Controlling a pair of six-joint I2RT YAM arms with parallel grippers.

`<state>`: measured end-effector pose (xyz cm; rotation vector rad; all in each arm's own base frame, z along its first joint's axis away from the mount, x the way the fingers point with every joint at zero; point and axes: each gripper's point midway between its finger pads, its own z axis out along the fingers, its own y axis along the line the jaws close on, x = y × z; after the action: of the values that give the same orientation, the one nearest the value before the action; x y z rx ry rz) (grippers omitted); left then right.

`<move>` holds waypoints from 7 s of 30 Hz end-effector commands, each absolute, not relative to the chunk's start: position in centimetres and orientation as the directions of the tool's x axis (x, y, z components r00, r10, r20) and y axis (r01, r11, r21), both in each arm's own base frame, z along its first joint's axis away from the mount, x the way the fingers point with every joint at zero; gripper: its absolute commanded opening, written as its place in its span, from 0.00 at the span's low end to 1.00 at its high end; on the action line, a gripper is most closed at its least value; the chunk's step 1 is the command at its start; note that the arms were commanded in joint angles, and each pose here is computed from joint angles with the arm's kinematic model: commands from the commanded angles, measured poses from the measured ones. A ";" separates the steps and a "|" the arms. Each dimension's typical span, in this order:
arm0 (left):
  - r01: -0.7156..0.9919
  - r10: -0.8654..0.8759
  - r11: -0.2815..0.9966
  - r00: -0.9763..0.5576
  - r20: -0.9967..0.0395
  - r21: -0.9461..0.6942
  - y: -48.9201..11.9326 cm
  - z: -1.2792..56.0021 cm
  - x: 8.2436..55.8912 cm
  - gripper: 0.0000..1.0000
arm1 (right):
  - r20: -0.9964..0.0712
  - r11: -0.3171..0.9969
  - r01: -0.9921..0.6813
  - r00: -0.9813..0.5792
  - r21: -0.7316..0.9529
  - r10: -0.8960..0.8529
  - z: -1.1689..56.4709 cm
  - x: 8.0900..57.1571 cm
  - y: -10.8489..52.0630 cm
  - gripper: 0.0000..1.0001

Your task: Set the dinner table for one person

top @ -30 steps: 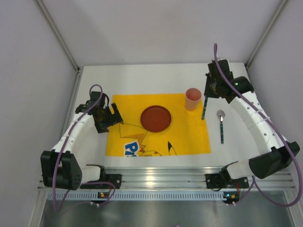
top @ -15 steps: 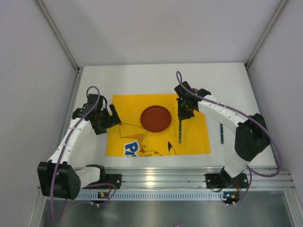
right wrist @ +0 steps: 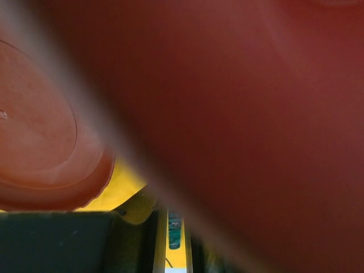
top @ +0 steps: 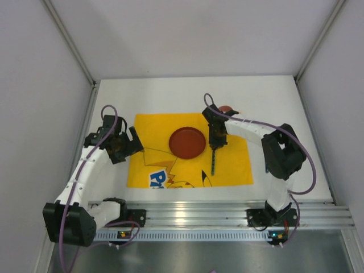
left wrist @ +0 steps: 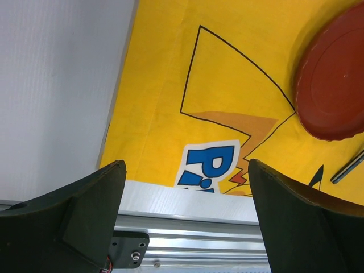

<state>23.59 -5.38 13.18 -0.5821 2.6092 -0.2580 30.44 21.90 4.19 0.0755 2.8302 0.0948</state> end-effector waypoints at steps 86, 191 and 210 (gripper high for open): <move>-0.362 -0.437 0.899 -0.782 -0.444 -0.247 -4.3 14.0 23.2 0.94 | -0.308 0.992 0.080 -0.945 0.094 0.106 4.4 27.5 22.6 0.40; -0.401 -0.427 0.898 -0.688 -0.587 -0.183 -1.3 17.9 21.7 0.93 | -0.464 0.890 0.457 -0.789 -0.004 0.403 9.9 29.3 0.7 0.40; -0.410 -0.428 0.896 -0.698 -0.574 -0.170 -1.2 17.5 21.6 0.93 | -0.324 0.839 0.534 -0.817 -0.110 0.477 2.3 29.1 -4.7 0.36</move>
<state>21.03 -1.46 17.57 -0.6083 2.4394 -0.0479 28.25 -4.74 2.94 0.7779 2.7585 -0.3095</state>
